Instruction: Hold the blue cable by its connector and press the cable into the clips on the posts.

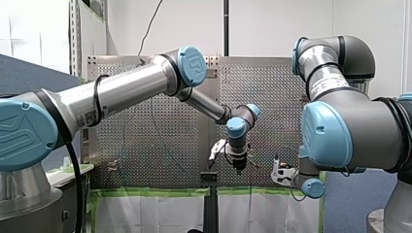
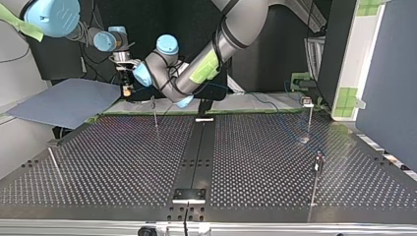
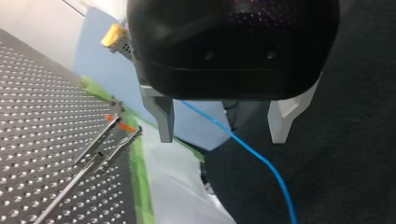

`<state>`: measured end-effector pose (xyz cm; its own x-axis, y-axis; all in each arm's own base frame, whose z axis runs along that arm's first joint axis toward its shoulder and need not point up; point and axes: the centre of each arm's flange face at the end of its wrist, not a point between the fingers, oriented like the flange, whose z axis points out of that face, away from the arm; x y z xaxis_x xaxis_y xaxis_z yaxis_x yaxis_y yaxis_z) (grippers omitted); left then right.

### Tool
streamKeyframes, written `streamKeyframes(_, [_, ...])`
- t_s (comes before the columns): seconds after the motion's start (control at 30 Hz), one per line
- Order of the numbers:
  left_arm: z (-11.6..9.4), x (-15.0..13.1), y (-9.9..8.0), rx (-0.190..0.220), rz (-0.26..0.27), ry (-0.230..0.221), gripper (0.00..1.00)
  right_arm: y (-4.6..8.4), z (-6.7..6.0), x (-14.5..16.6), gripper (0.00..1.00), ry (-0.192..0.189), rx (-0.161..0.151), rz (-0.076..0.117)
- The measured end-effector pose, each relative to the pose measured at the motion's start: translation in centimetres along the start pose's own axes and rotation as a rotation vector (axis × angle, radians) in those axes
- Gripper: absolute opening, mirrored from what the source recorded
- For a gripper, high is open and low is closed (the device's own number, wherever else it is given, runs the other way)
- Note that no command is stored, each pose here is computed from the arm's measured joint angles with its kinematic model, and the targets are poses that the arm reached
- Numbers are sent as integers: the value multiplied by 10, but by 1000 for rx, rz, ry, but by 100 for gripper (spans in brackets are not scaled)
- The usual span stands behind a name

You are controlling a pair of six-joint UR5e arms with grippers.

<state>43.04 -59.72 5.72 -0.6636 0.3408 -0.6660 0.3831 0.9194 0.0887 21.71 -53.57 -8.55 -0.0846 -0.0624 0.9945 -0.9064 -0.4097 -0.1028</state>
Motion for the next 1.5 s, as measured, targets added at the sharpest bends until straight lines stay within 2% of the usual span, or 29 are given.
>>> streamKeyframes(0.33, [0, 9, 11, -7, 18, 96, 100, -2, 0, 0, 0, 1, 4, 0])
streamKeyframes(0.53, [12, 28, 14, -13, 22, 181, 100, -4, 0, 0, 0, 1, 7, -1])
streamKeyframes(0.77, [7, 16, 13, 20, -31, 217, 100, -5, 1, 0, 0, 1, 9, -1])
streamKeyframes(0.9, [2, 10, 13, 23, -47, 231, 100, -5, 1, 0, 0, 1, 9, -1])
streamKeyframes(1.1, [-1, 16, 14, 28, -60, 290, 100, -6, 1, 0, 0, 1, 11, -1])
streamKeyframes(1.27, [-2, 19, 13, 44, -91, 338, 100, -8, 1, -1, 0, 0, 15, -1])
streamKeyframes(1.4, [-2, 14, 11, 55, -126, 333, 100, -8, 1, 0, 0, 0, 15, -1])
streamKeyframes(1.5, [-1, 7, 9, 68, -158, 308, 100, -9, 1, -1, 0, -1, 16, -1])
